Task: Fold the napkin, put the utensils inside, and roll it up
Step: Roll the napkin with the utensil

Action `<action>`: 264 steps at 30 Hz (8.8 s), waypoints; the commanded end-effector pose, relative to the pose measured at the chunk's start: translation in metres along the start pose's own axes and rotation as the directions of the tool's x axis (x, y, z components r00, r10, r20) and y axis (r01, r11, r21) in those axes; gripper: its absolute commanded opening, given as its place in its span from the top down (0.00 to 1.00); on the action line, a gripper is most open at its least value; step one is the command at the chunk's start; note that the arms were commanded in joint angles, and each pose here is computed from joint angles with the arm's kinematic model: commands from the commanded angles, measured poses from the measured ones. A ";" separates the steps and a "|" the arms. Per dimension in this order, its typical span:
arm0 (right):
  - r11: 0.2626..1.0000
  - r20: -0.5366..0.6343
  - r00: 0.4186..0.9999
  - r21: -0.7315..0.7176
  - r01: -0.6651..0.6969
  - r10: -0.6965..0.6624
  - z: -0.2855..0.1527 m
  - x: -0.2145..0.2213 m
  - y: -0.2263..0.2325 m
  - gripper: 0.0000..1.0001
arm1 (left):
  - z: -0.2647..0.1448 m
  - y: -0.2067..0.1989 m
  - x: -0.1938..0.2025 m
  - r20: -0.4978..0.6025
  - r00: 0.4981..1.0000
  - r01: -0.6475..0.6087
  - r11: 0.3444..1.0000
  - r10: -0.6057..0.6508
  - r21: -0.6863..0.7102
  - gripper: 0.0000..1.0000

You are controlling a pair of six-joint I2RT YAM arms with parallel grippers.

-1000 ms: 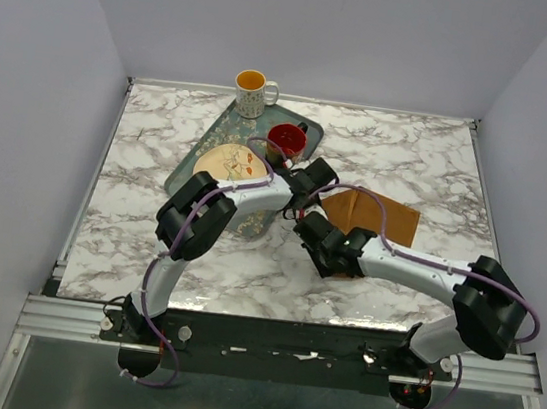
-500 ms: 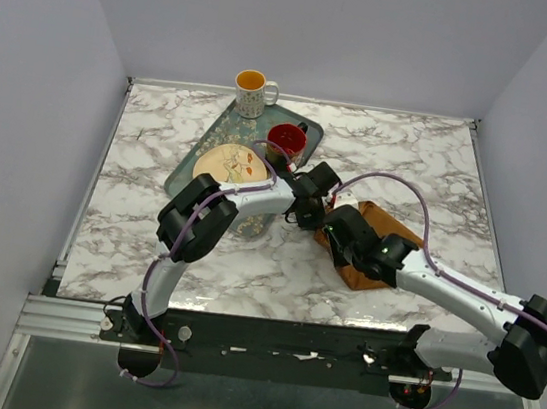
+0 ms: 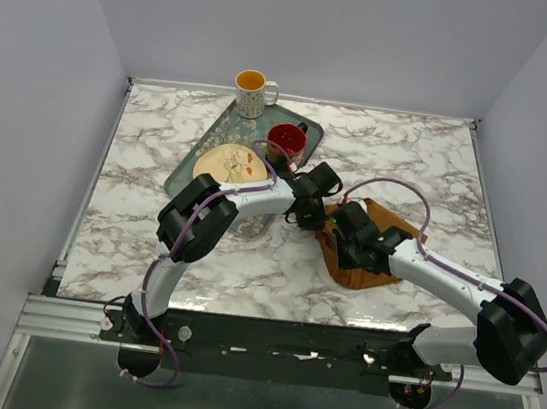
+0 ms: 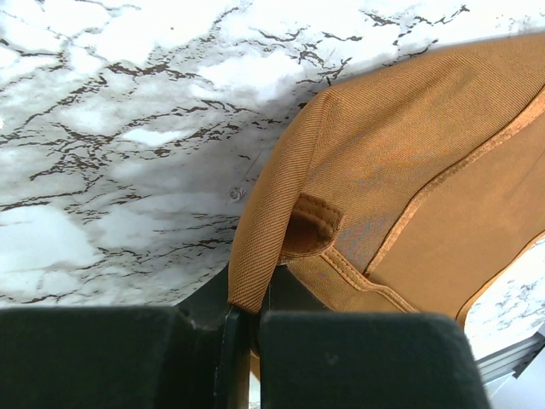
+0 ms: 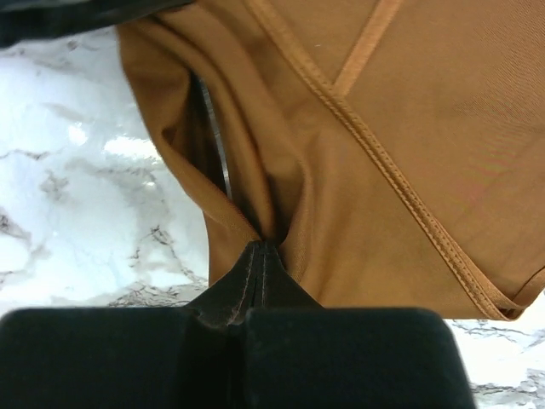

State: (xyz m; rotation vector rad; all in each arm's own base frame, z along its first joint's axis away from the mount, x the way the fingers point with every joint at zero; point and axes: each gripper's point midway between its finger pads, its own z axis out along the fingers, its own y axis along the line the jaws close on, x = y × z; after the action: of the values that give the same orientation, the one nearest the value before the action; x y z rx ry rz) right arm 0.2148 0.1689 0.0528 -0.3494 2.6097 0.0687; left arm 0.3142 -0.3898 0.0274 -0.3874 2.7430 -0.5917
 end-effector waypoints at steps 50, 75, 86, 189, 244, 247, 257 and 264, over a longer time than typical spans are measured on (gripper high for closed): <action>0.984 0.020 1.000 -0.176 -0.007 0.011 0.008 -0.044 0.013 0.09 | 0.004 0.034 -0.003 0.057 0.997 -0.035 0.981 0.047 -0.188 1.00; 0.997 0.036 0.997 -0.038 -0.069 0.071 0.022 -0.027 0.003 0.31 | 0.001 0.032 -0.003 0.055 0.998 -0.020 0.983 0.030 -0.181 1.00; 0.995 0.074 0.997 -0.093 0.017 -0.010 0.007 -0.030 0.012 0.27 | 0.001 0.033 -0.003 0.055 0.998 -0.020 0.983 0.030 -0.182 1.00; 0.678 -0.295 0.915 -0.616 -0.402 0.274 0.067 0.052 0.067 0.99 | -0.086 0.023 -0.009 0.029 0.979 -0.196 0.878 0.204 0.438 0.90; 0.903 -0.090 0.988 -0.402 -0.149 0.123 0.031 -0.010 0.036 0.38 | 0.013 0.090 -0.007 -0.071 0.987 -0.131 0.977 0.145 0.167 1.00; 0.946 -0.083 0.995 -0.314 -0.083 0.060 0.021 -0.014 0.029 0.34 | 0.015 0.092 -0.006 -0.073 0.987 -0.127 0.979 0.141 0.161 1.00; 0.972 -0.013 0.973 0.044 0.232 -0.232 0.009 -0.019 0.042 0.30 | 0.017 0.093 -0.004 -0.083 0.986 -0.128 0.979 0.143 0.159 1.00; 0.886 -0.028 0.914 0.237 0.398 -0.404 0.021 -0.023 0.055 0.28 | 0.016 0.092 -0.004 -0.084 0.987 -0.124 0.979 0.139 0.163 1.00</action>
State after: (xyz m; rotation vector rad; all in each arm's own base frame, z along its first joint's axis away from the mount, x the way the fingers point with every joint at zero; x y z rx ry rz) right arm 0.2146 0.2520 0.0431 -0.7497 2.5286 -0.0414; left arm 0.3225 -0.3444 0.0276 -0.0911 2.6080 -1.0165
